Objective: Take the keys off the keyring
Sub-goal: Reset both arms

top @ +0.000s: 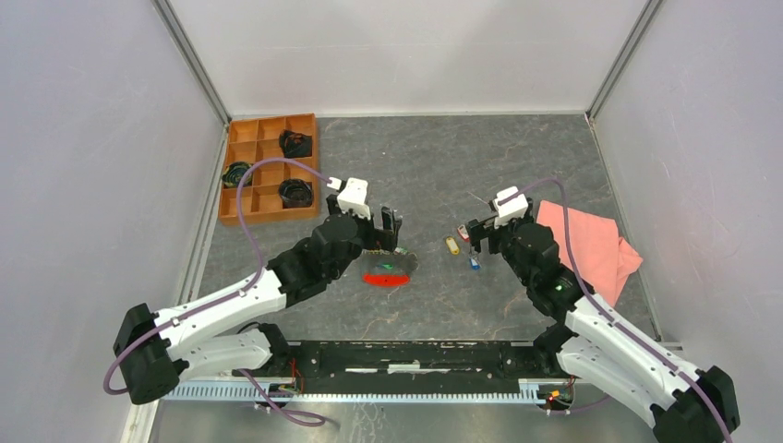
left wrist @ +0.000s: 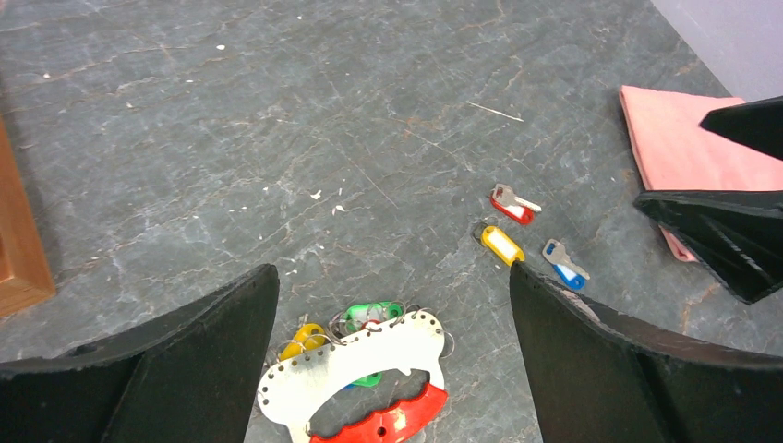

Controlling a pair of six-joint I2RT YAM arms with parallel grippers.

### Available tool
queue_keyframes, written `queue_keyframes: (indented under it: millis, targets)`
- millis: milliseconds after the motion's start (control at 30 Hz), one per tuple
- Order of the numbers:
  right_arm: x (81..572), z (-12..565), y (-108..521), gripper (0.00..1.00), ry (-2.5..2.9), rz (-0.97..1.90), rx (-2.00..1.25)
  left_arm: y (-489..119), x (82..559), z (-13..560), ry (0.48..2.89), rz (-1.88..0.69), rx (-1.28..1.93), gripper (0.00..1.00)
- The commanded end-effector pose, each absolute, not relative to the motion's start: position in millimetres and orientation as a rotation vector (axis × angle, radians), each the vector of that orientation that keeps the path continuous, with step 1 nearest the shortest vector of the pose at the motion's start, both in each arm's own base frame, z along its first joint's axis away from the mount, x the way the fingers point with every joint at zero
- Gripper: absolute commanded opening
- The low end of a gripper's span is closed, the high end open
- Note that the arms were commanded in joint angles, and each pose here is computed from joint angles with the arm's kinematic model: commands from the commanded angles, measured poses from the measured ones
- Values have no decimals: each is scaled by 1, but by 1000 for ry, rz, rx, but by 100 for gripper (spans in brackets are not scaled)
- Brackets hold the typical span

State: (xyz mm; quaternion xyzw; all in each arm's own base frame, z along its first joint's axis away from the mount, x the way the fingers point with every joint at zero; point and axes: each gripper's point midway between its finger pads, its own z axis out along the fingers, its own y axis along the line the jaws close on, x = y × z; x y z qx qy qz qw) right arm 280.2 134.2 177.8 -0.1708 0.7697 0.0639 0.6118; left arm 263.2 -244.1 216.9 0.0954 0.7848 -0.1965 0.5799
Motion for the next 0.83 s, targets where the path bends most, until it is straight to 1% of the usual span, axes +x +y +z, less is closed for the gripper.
queue_keyframes:
  millis: [0,333,800]
  targets:
    - [286,220,130,98,1663,132,-360,-230,266,229,1870,-417,117,100]
    - [284,225,125,98,1645,109,-358,-217,270,235,1861,-370,37,100]
    - [282,222,122,98,1644,97,-360,-213,270,231,1867,-298,12,100]
